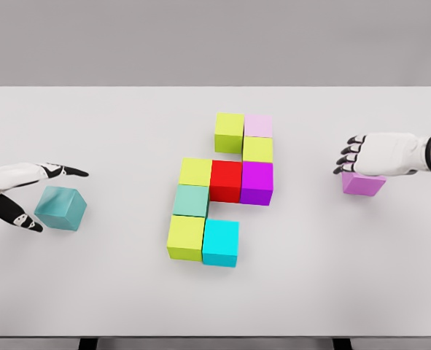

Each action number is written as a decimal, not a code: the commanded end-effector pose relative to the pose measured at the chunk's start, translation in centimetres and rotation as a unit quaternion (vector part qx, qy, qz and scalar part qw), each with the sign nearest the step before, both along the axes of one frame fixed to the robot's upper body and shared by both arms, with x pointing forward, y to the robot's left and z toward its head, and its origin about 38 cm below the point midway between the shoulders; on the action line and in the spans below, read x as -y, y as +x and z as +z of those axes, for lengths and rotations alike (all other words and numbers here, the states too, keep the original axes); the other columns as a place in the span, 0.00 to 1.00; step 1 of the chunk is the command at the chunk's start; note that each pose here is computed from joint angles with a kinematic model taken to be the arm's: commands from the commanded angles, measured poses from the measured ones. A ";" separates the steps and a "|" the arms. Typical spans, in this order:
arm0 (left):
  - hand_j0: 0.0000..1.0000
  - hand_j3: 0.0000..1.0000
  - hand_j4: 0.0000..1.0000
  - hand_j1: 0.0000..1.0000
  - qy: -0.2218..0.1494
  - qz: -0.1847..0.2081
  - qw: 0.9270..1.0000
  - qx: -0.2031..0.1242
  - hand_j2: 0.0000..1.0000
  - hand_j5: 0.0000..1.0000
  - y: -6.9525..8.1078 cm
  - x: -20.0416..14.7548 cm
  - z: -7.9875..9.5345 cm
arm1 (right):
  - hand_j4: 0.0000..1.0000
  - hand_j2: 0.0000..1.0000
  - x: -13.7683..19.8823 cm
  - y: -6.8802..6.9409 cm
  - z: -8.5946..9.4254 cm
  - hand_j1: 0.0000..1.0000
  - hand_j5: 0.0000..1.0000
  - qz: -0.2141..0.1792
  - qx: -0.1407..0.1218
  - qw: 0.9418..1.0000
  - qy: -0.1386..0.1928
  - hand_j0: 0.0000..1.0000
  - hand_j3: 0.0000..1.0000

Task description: Assemble the squares on the desktop into the number 2

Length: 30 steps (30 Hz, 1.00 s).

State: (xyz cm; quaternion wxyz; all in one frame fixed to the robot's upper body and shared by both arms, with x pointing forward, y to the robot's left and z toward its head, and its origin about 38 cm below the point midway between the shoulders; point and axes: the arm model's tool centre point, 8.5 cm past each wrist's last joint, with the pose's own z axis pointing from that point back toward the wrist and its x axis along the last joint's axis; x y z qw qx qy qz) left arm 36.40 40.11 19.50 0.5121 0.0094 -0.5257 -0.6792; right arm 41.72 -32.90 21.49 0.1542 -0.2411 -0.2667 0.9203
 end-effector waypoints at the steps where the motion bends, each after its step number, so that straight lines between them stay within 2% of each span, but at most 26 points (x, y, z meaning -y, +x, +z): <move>1: 1.00 1.00 1.00 1.00 -0.002 0.003 1.000 -0.001 1.00 1.00 0.1 0.0 0.1 | 1.00 1.00 -0.1 -0.1 -0.4 1.00 1.00 0.001 -0.005 1.000 -0.002 1.00 1.00; 5: 1.00 1.00 1.00 1.00 -0.003 0.006 1.000 -0.002 1.00 1.00 0.1 -0.1 -0.1 | 1.00 1.00 0.0 -0.2 -0.8 1.00 1.00 0.001 -0.009 1.000 -0.006 1.00 1.00; 10: 1.00 1.00 1.00 1.00 -0.010 0.009 1.000 -0.005 1.00 1.00 0.3 0.0 -0.8 | 1.00 1.00 0.4 0.4 -1.1 1.00 1.00 -0.011 -0.012 1.000 -0.005 1.00 1.00; 16: 1.00 1.00 1.00 1.00 -0.009 0.015 1.000 -0.008 1.00 1.00 0.3 -0.4 -1.0 | 0.99 0.99 0.2 0.3 -1.1 0.99 0.99 -0.008 -0.013 1.000 -0.002 0.99 0.99; 19: 1.00 1.00 1.00 1.00 -0.009 0.016 1.000 -0.009 1.00 1.00 0.4 -0.4 -1.1 | 0.90 0.90 0.2 0.3 -1.1 0.90 0.90 -0.008 -0.013 1.000 -0.002 0.90 0.90; 23: 1.00 1.00 1.00 1.00 -0.010 0.015 1.000 -0.009 1.00 1.00 0.4 -0.4 -1.1 | 0.73 0.73 0.0 0.3 -1.0 0.73 0.73 -0.006 -0.013 1.000 0.000 0.73 0.73; 24: 1.00 1.00 1.00 1.00 -0.010 0.015 1.000 -0.009 1.00 1.00 0.4 -0.4 -1.1 | 0.66 0.66 0.1 0.3 -1.0 0.66 0.66 -0.007 -0.015 1.000 0.003 0.66 0.66; 30: 1.00 1.00 1.00 1.00 -0.009 0.015 1.000 -0.015 1.00 1.00 0.1 -0.4 -1.6 | 0.59 0.59 -0.6 -0.1 -1.1 0.59 0.59 -0.006 -0.036 0.999 0.037 0.59 0.59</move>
